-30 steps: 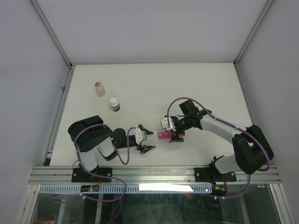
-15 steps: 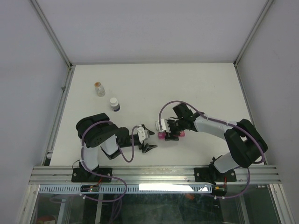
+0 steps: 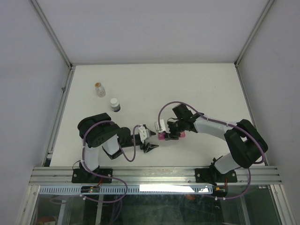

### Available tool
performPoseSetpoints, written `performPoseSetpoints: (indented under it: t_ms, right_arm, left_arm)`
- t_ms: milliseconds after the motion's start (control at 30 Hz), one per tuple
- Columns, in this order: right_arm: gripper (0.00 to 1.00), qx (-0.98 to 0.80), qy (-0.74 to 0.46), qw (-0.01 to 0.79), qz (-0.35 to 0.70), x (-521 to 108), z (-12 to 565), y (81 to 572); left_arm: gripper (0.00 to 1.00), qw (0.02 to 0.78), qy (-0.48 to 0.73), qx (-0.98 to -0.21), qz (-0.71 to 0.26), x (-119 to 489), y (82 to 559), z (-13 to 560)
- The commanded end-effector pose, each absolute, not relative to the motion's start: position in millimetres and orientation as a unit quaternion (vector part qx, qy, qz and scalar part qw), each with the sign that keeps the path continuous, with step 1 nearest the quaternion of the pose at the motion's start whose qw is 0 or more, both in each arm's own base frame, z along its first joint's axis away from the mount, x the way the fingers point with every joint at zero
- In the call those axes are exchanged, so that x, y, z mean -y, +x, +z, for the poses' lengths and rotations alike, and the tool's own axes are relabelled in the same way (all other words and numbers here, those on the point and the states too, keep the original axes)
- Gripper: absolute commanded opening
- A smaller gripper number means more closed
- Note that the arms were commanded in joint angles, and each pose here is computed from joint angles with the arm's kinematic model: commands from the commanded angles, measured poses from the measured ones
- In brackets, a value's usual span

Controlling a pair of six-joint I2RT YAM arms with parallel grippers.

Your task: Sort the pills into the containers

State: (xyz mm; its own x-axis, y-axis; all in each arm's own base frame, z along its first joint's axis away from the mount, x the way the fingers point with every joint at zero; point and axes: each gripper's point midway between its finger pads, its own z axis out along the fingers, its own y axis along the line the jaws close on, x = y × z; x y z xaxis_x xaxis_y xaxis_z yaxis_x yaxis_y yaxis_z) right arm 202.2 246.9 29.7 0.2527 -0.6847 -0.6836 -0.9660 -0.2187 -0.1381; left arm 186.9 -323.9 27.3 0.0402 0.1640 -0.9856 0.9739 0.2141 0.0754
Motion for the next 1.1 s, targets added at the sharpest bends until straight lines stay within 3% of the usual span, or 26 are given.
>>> performPoseSetpoints:
  t_ms: [0, 267, 1067]
  right_arm:
    - [0.33, -0.536, -0.738, 0.312, 0.267, -262.3, 51.2, 197.7]
    - [0.28, -0.526, -0.744, 0.311, 0.272, -270.5, 52.5, 189.6]
    - [0.25, -0.525, -0.733, 0.315, 0.297, -282.3, 61.8, 181.9]
  left_arm:
    - [0.68, 0.618, 0.46, -0.494, -0.403, 337.2, 200.6, 88.6]
    - [0.7, 0.622, 0.449, -0.494, -0.409, 338.3, 202.4, 94.1]
    - [0.58, 0.626, 0.443, -0.472, -0.435, 338.3, 192.0, 118.4]
